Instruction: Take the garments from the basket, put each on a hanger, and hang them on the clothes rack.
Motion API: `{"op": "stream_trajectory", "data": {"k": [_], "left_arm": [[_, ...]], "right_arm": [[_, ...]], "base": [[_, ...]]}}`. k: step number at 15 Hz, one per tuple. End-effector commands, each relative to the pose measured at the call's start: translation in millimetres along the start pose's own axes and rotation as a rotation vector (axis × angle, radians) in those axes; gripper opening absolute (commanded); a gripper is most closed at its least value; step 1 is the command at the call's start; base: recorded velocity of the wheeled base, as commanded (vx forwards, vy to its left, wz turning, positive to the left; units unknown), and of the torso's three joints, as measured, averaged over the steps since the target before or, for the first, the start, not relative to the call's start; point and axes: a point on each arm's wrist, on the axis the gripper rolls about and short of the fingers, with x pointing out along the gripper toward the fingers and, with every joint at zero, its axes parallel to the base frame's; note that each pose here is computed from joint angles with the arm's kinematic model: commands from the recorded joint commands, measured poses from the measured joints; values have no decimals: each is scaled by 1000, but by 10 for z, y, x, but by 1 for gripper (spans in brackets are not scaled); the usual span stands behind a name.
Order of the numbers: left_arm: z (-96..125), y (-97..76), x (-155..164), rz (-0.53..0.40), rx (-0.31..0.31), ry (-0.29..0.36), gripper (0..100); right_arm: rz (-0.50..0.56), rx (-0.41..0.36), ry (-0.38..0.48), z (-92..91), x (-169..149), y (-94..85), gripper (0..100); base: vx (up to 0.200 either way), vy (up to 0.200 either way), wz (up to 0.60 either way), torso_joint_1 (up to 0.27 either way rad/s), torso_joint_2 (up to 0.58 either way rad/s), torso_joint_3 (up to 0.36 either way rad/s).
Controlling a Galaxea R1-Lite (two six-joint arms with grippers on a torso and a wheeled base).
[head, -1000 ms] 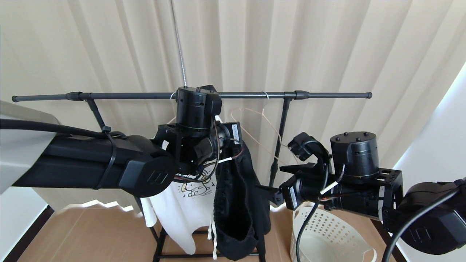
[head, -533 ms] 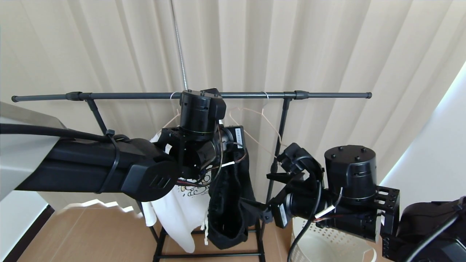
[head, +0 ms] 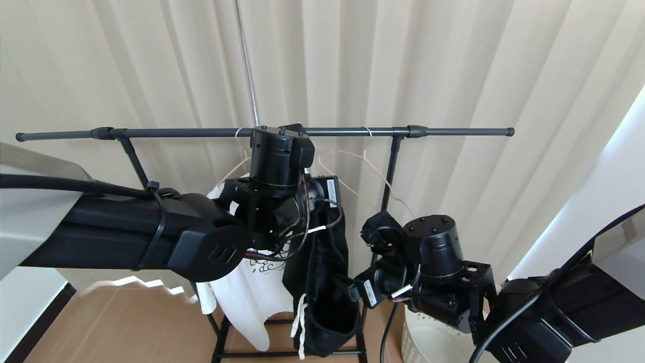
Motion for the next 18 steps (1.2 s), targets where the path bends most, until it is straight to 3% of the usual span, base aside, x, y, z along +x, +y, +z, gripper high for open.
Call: {"op": "stream_trajectory", "data": {"k": [1, 7, 8, 13, 17, 18], "left_arm": [[9, -3, -7, 0, -1, -3, 0], [3, -16, -40, -6, 3, 0, 0], [11, -14, -53, -8, 2, -3, 0], [9, -14, -53, -10, 1, 0, 0], [-21, 42, -11, -10, 27, 18, 0], [-98, 125, 22, -26, 53, 60, 0]], "right_arm": [[-16, 2, 35, -90, 107, -51, 100], [-36, -8, 61, -155, 194, -135, 100], [-37, -7, 67, -172, 217, -134, 0], [-57, 10, 8, -127, 264, -226, 0], [-148, 48, -49, 44, 201, -599, 0], [-192, 46, -79, 134, 115, -768, 0]], "base": [[0, 0, 0, 0, 0, 0], [0, 0, 0, 0, 0, 0], [0, 0, 0, 0, 0, 0], [0, 0, 0, 0, 0, 0], [0, 0, 0, 0, 0, 0], [0, 0, 0, 0, 0, 0]]}}
